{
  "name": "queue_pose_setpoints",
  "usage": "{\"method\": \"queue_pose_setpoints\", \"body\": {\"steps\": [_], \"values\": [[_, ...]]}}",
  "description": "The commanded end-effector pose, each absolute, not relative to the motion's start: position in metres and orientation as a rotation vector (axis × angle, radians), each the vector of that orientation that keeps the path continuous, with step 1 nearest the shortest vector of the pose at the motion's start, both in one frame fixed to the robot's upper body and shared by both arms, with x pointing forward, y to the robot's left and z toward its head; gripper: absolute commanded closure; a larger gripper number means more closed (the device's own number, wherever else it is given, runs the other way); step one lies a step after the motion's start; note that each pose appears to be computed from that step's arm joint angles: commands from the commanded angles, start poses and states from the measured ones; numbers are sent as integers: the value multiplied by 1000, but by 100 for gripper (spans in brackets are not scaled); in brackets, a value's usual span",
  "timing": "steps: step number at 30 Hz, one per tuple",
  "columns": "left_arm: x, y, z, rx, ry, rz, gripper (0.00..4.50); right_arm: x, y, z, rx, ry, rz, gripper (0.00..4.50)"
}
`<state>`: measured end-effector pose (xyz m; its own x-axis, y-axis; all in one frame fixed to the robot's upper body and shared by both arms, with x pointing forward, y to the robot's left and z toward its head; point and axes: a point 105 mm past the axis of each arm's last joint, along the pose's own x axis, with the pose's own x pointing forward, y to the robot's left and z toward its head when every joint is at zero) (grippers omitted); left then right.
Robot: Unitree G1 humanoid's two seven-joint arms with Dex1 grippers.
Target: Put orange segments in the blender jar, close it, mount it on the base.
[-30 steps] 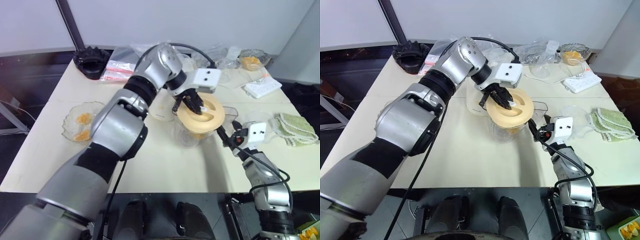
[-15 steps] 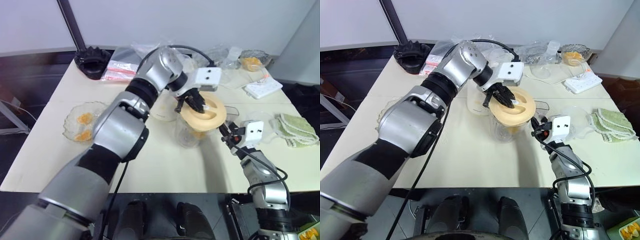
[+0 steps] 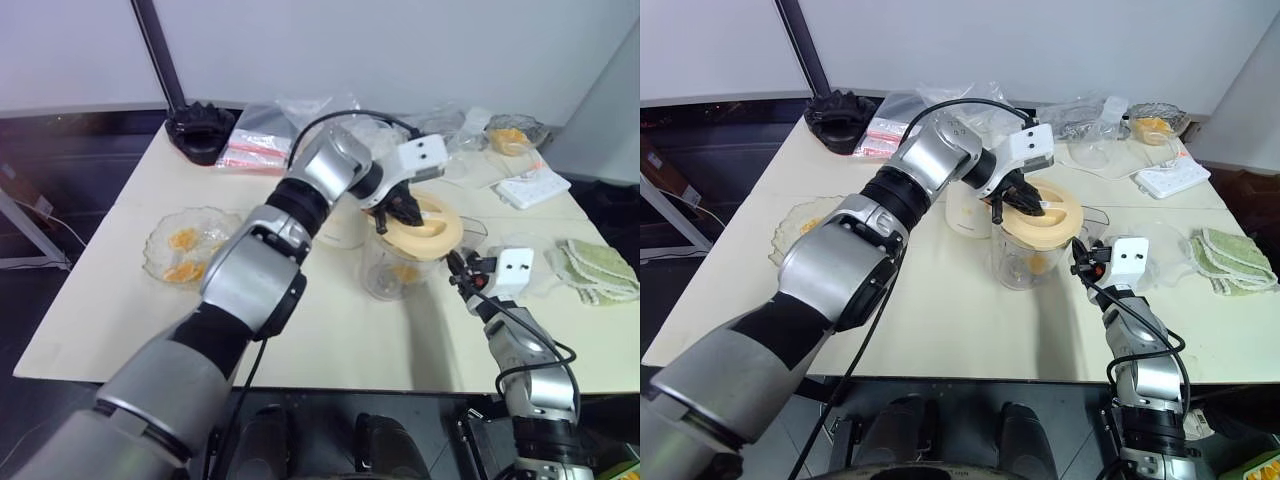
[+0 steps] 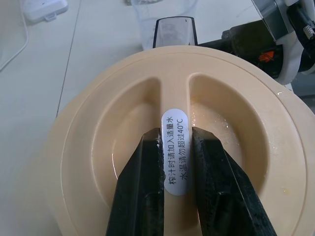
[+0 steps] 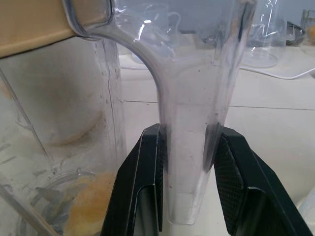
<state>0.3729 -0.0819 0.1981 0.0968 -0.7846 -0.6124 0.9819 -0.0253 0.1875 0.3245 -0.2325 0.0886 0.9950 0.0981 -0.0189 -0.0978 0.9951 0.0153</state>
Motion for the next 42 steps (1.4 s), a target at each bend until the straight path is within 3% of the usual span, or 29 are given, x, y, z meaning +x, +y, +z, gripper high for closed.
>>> {"method": "queue_pose_setpoints", "body": {"steps": [1,4,9,11,18,25,28,32,37,42], "values": [[384,-63,147,697,522,-1316,425,327,-212,116,-14,-87,203,364],[386,-61,150,710,500,-1331,425,328,-213,117,-18,-86,208,364],[388,-65,173,719,404,-1354,189,328,-213,114,-43,-74,219,364],[386,-71,197,724,307,-1402,189,328,-214,113,-53,-68,223,364],[355,-78,331,505,-39,-1572,189,327,-218,111,-64,-63,221,364],[353,-58,372,429,-134,-1520,189,328,-218,111,-68,-57,230,364],[363,-43,377,382,-172,-1437,189,328,-219,114,-73,-58,231,364],[379,-15,387,255,-359,-1249,189,329,-222,120,-84,-69,216,364],[388,31,340,175,-222,-1136,189,329,-227,132,-84,-81,200,364],[370,85,273,261,-133,-1038,189,336,-232,181,-65,-187,173,364]]}}
